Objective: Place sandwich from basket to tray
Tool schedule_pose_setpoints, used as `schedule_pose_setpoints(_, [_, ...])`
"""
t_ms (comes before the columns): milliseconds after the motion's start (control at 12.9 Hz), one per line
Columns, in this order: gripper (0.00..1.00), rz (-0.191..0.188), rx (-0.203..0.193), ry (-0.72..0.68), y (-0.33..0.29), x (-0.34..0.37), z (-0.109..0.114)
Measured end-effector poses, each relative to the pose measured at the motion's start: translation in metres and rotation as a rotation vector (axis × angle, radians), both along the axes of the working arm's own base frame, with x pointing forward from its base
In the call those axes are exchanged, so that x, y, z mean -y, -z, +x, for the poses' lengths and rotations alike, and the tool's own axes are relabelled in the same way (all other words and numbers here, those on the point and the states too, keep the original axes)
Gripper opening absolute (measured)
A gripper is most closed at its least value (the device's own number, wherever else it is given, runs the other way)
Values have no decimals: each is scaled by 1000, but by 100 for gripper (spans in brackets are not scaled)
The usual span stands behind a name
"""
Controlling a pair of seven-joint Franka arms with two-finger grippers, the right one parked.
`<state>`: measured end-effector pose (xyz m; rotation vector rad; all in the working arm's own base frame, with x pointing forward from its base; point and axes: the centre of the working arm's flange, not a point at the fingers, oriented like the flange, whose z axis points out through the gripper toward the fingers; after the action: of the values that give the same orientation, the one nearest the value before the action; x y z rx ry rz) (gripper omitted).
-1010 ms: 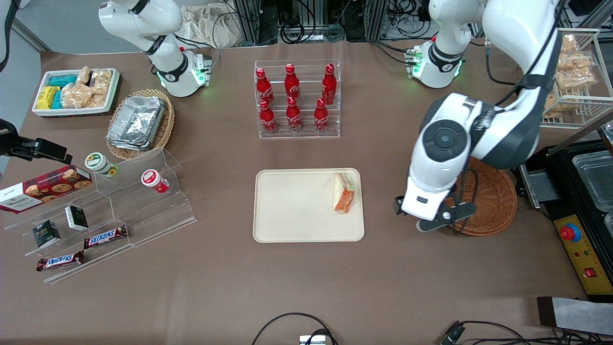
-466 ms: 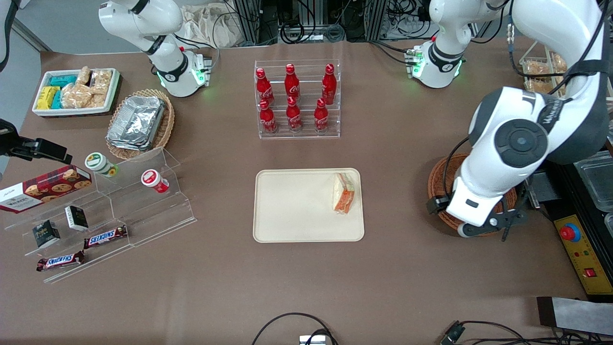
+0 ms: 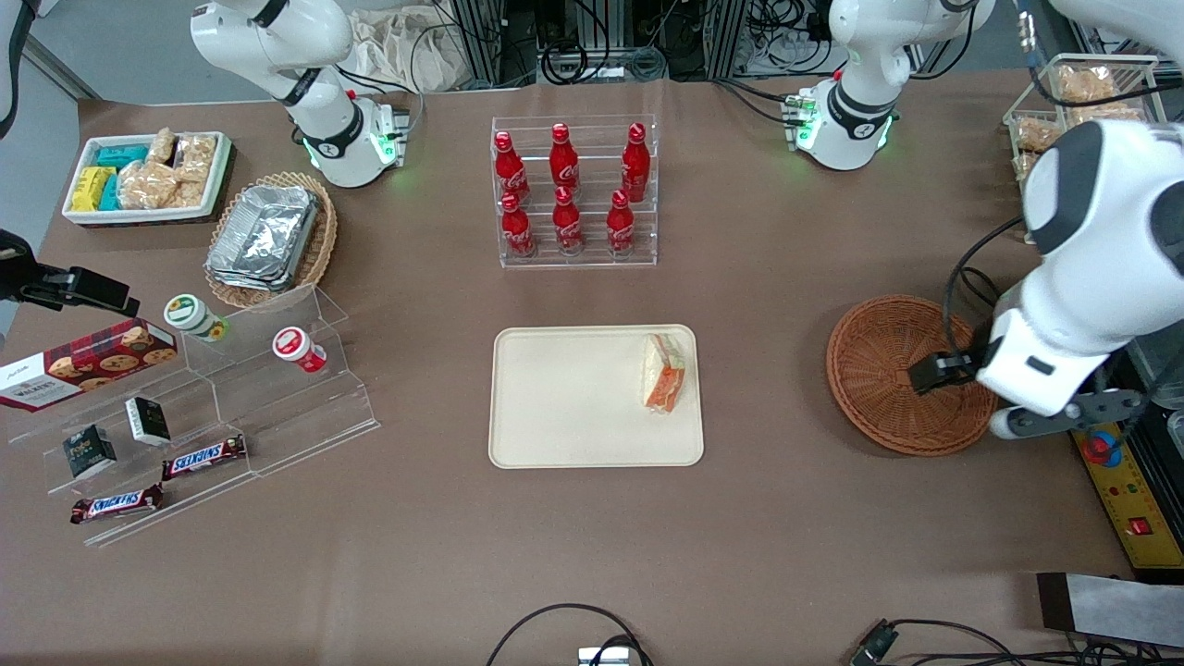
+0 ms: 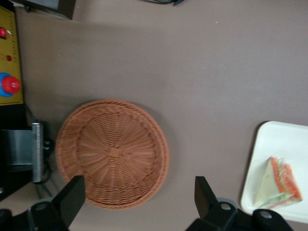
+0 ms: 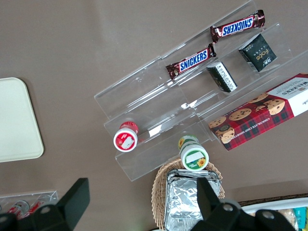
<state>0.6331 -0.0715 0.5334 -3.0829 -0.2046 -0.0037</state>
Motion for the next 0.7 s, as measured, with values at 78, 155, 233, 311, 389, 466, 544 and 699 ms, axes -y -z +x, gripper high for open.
schedule_pose_setpoints(78, [100,0,-1,18,-5,-16,-5])
schedule_pose_setpoints(155, [100,1,-3,34,-10,-31,-11])
schedule_pose_setpoints(233, [100,-4,-8,46,-16,-44,-18])
schedule_pose_setpoints(311, [100,-11,-17,59,-24,-57,-25])
schedule_pose_setpoints(389, [100,-14,-24,78,-34,-71,-33])
schedule_pose_setpoints(466, [100,-13,-35,93,-44,-82,-42])
schedule_pose_setpoints(544, [100,-12,-46,102,-54,-90,-50])
schedule_pose_setpoints(699, [100,-10,-56,110,-71,-92,-65])
